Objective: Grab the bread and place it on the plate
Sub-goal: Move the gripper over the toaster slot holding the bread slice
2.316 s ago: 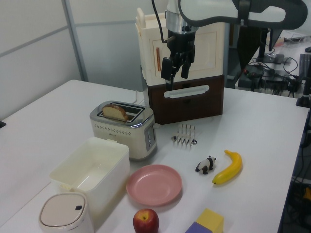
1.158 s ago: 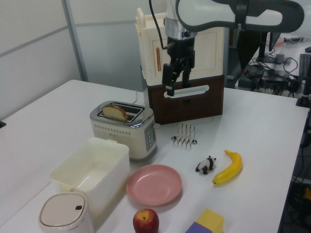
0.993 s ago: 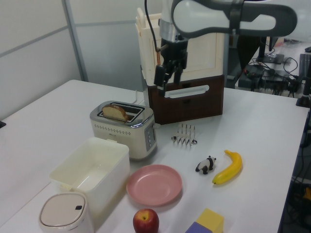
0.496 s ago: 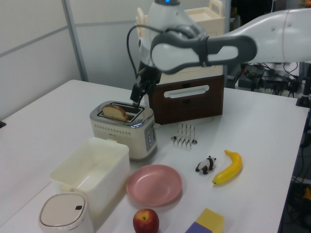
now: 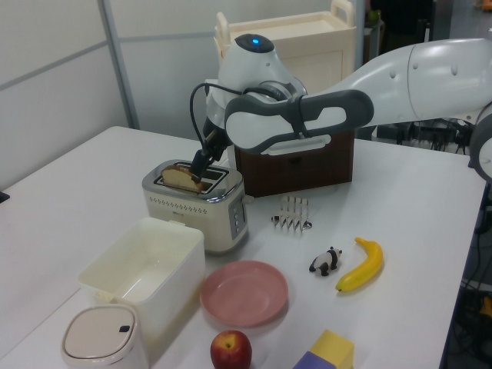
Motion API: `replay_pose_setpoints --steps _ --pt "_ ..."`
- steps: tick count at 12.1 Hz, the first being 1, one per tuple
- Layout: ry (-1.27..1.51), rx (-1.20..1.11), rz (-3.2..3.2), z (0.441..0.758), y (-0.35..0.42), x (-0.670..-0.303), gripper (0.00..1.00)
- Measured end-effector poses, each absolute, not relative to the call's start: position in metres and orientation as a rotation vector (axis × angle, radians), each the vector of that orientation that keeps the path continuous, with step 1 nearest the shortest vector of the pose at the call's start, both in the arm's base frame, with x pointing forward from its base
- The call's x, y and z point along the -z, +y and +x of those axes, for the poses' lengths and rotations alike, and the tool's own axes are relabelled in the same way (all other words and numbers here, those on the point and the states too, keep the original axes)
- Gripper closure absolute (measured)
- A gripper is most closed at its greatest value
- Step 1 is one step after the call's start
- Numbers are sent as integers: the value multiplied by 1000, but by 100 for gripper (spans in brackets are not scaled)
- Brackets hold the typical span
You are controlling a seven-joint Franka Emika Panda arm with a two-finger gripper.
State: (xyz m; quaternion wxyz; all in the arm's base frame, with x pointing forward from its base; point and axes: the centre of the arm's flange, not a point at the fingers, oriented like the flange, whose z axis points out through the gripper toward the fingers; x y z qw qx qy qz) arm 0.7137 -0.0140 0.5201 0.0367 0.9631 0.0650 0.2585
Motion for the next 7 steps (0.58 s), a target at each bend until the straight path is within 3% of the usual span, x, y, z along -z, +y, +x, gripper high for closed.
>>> replay_pose_setpoints --steps 7 --pt "219 -923 2882 734 -21 -493 0"
